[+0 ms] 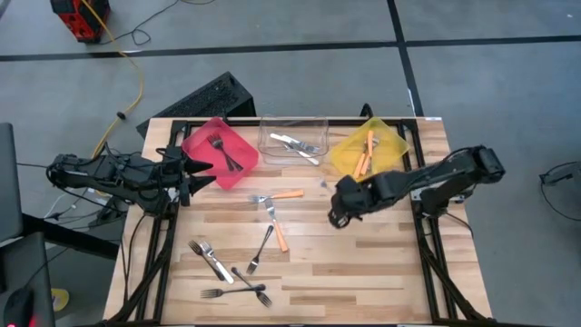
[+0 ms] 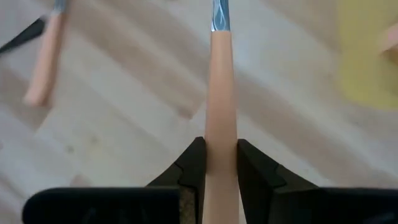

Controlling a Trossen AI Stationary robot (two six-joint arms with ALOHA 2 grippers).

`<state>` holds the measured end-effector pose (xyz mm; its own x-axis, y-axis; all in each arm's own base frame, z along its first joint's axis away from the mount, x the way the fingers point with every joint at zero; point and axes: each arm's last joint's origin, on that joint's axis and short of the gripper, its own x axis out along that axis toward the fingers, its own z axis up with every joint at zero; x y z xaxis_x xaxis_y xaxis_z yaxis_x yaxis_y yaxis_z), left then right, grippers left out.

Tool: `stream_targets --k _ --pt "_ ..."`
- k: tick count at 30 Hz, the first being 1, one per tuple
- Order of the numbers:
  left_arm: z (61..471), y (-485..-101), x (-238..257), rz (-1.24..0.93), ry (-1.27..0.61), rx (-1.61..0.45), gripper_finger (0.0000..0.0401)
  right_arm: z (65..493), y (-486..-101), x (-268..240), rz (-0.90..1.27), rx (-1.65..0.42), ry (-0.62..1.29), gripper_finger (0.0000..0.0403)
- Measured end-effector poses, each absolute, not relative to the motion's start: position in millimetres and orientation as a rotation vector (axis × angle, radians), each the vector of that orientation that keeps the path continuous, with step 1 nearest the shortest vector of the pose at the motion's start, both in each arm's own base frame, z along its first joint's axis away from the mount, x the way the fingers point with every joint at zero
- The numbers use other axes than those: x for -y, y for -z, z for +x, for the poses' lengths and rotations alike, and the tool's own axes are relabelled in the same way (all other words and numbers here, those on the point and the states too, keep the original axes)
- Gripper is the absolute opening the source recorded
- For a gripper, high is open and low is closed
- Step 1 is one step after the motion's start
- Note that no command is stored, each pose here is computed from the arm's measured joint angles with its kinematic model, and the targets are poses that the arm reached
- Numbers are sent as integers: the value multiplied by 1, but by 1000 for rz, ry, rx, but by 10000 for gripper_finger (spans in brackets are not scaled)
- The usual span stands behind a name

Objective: Sort silverware by color (type)
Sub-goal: Put the orange fork into the yellow bin

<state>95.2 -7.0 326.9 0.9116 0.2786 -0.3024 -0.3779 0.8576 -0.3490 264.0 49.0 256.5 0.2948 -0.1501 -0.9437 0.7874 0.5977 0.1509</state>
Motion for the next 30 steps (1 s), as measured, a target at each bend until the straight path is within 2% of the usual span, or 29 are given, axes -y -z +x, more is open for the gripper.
stream_targets --k 6,13,24,30 --pt "95 -327 7 -415 -349 -247 220 249 -275 -19 711 -1013 801 88" --pt "95 -327 6 -407 -384 -235 220 227 -283 18 794 -911 1140 88" --pt "95 -327 6 -405 -396 -232 220 219 -276 74 952 -780 1454 88" --pt "95 -327 6 -406 -396 -232 220 210 -257 92 1005 -790 1498 88"
